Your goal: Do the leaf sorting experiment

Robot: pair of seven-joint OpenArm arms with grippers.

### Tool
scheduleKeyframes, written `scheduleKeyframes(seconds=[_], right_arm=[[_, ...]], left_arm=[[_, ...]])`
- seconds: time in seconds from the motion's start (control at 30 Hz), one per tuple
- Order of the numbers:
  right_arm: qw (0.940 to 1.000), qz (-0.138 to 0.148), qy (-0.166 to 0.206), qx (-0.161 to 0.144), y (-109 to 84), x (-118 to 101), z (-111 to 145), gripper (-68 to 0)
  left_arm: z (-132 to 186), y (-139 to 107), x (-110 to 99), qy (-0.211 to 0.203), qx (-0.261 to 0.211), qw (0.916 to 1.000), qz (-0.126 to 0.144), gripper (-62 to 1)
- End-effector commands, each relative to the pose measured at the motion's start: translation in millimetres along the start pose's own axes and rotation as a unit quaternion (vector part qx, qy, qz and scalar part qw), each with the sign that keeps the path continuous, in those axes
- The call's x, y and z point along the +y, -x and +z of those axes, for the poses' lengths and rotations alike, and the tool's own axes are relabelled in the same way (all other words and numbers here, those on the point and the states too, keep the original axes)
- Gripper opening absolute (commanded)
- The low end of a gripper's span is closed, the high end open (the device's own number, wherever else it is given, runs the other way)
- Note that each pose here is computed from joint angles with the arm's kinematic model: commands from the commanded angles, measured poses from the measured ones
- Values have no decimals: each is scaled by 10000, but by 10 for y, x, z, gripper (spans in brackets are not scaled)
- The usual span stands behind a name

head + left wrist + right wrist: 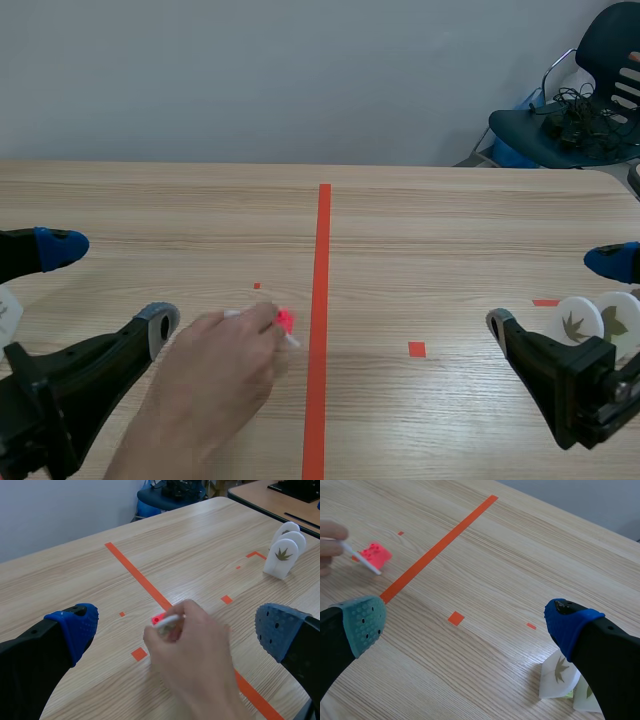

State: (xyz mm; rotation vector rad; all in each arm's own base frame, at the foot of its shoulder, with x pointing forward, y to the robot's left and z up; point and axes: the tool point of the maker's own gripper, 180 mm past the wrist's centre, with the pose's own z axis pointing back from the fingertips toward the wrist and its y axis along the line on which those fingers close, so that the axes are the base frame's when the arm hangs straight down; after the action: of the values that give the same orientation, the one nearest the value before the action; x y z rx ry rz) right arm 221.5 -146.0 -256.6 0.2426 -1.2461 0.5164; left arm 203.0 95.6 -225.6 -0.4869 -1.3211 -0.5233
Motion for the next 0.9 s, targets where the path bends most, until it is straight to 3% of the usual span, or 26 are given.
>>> scheduleKeyframes(seconds=[0.0, 0.4, 0.73, 0.87], right_arm=[[9998, 73, -19, -166, -109, -6, -6, 4], [9998, 73, -19, -166, -109, -6, -6, 4], [9998, 73, -19, -168, -110, -6, -6, 4], [9998, 73, -19, -168, -110, -6, -6, 4]], left_arm=[[-5, -63, 8, -6, -126, 9999, -5, 14], [-5, -36, 7, -4, -51, 10000, -5, 14], [-25, 236, 25, 43, 661, 9977, -146, 14], [-104, 542, 123, 29, 949, 9952, -226, 14]])
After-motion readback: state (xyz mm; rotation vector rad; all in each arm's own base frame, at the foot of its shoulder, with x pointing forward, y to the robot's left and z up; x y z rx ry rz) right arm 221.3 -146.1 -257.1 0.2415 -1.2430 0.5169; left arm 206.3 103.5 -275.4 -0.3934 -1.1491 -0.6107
